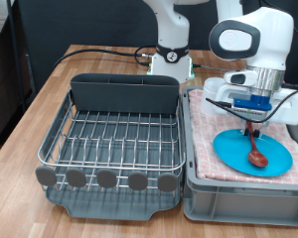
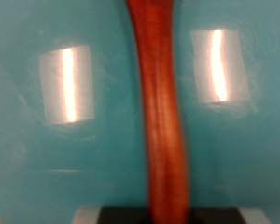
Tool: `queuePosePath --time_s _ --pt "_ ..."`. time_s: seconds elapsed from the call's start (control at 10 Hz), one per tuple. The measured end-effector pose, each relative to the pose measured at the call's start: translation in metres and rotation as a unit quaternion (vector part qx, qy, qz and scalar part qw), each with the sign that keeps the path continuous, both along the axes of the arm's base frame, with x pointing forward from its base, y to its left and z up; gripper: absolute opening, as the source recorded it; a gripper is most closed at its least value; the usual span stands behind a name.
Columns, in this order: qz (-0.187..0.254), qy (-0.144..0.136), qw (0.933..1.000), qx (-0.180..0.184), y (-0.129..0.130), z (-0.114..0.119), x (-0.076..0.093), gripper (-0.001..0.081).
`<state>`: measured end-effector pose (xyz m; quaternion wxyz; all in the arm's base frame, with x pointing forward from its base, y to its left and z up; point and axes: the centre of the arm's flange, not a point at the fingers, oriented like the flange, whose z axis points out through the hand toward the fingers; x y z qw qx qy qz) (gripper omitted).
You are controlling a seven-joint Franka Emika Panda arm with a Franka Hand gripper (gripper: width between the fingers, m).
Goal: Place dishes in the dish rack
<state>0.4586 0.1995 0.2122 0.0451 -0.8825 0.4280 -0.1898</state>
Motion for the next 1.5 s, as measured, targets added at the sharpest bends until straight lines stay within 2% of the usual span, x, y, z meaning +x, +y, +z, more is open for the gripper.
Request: queuePosePath --time_s 0.1,0.5,0.9,1.0,1.2,1.4,1.5 --pt "0.001 -0.001 1.0 0.002 -0.001 -0.001 0.0 0.0091" --pt "0.001 -0.001 1.0 0.005 0.001 0.004 0.004 0.0092" --pt "-0.018 0.006 0.9997 0.014 0.006 0.051 0.019 0.0091" --pt "-0.029 0.008 0.9995 0.014 0.006 0.065 0.021 0.0091" --pt "-0.082 0.014 0.9964 0.016 0.0 0.089 0.02 0.0091" --pt "-0.131 0.024 0.9909 0.019 -0.006 0.109 0.007 0.0091" --pt "-0.125 0.022 0.9917 0.019 -0.005 0.107 0.008 0.0091"
